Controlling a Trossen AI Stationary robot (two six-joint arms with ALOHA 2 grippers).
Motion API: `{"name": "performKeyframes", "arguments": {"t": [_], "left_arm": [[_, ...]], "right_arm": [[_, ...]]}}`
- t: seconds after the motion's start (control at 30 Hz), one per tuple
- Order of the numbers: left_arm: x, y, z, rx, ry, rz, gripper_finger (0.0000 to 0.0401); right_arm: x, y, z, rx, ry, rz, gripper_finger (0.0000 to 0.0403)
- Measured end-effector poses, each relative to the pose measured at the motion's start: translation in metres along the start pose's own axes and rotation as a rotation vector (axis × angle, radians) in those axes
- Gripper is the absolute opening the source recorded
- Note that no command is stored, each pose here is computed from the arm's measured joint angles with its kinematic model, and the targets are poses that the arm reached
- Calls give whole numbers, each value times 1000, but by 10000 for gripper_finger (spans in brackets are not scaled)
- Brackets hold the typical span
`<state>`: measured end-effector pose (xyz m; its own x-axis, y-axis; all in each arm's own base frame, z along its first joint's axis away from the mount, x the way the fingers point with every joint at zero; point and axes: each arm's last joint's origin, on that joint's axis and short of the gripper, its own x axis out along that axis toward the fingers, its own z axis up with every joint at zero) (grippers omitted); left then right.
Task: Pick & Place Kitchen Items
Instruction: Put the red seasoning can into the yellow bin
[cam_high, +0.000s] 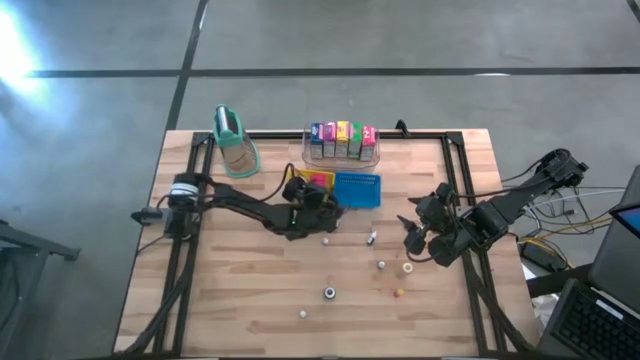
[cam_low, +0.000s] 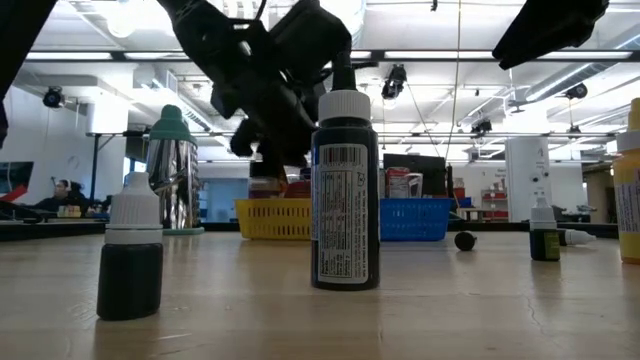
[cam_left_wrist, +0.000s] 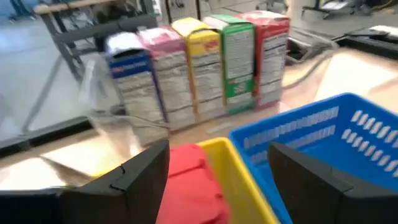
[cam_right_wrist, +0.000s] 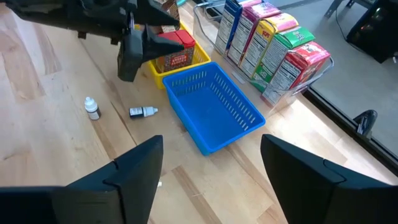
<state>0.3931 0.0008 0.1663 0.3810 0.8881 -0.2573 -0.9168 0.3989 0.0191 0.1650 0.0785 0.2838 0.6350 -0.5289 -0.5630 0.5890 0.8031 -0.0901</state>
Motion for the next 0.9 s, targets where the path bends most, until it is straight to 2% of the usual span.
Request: {"name": "performKeyframes", "arguments": {"t": [0.2,0.3,0.4,0.5,0.6,0.67,0.73,0.9], "left_arm": [[-16,6,24,33,-22,-18,275],[-35,7,44,159,-29,-103,275],[-55,10,55,396,4,-294,275],[-70,15,52,643,103,-580,275],[-79,26,44,754,221,-801,275],[-80,33,37,781,248,-845,268],[-78,41,29,815,264,-842,251],[-68,46,19,867,250,-840,177]], "right_arm": [[0,0,-1,0,3,0,280],[1,0,-1,-1,8,3,286],[1,0,-1,-1,17,9,290],[1,0,-1,-5,20,11,293],[1,0,-2,-8,20,11,289],[1,0,-2,-9,20,11,282],[1,0,-2,-11,21,9,273],[1,0,-2,-14,20,9,248]]}}
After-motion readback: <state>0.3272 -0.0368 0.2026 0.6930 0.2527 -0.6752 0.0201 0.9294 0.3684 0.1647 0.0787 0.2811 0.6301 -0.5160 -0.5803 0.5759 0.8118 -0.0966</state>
